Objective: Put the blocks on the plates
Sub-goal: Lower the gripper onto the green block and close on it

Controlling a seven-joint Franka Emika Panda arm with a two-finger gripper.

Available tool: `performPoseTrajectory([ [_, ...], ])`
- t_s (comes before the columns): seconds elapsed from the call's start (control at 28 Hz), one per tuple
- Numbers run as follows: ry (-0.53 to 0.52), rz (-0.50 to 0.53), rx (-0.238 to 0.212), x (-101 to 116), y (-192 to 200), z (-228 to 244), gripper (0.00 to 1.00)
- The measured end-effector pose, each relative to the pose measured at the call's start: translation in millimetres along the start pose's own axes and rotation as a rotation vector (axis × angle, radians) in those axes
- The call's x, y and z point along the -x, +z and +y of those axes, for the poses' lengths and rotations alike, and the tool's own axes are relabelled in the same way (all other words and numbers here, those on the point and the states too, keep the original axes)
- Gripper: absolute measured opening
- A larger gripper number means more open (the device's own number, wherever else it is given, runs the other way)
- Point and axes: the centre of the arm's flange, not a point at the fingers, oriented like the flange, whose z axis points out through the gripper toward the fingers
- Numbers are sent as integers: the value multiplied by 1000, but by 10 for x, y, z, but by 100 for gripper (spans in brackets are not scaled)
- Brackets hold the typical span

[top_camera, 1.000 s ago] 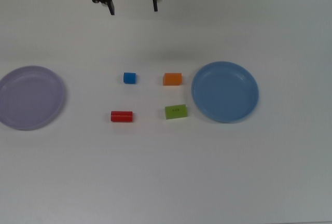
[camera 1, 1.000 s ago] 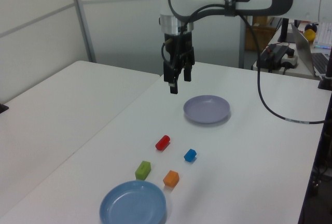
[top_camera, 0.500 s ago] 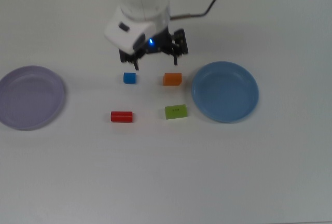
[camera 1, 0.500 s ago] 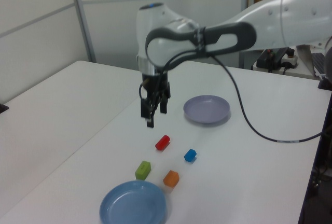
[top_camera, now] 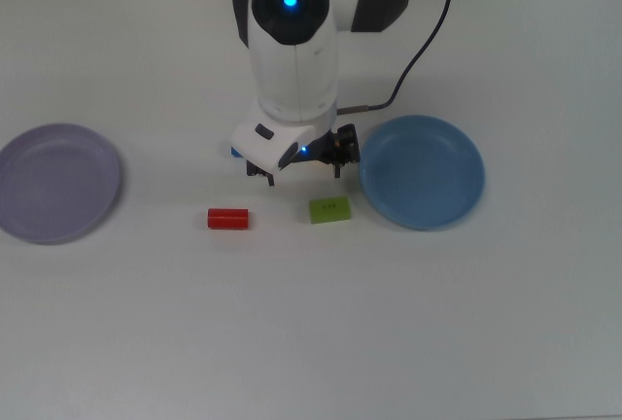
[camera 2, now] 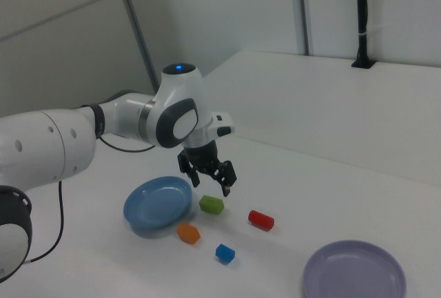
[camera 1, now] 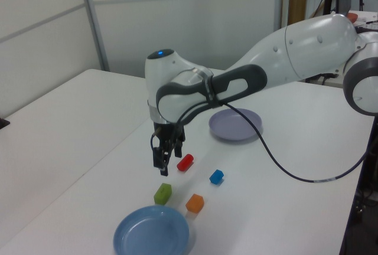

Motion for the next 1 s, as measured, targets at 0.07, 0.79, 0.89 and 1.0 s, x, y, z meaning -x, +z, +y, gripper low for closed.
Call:
performPoseTrajectory([
  [0.07, -2, 10, 14, 8, 91, -54, 100],
  [0.79, 4, 36, 52, -38, 611, -284, 100],
  [0.89, 7, 40, 51, -50, 689, -314, 100],
  [1.0, 12, 37, 51, -51, 733, -350, 100],
])
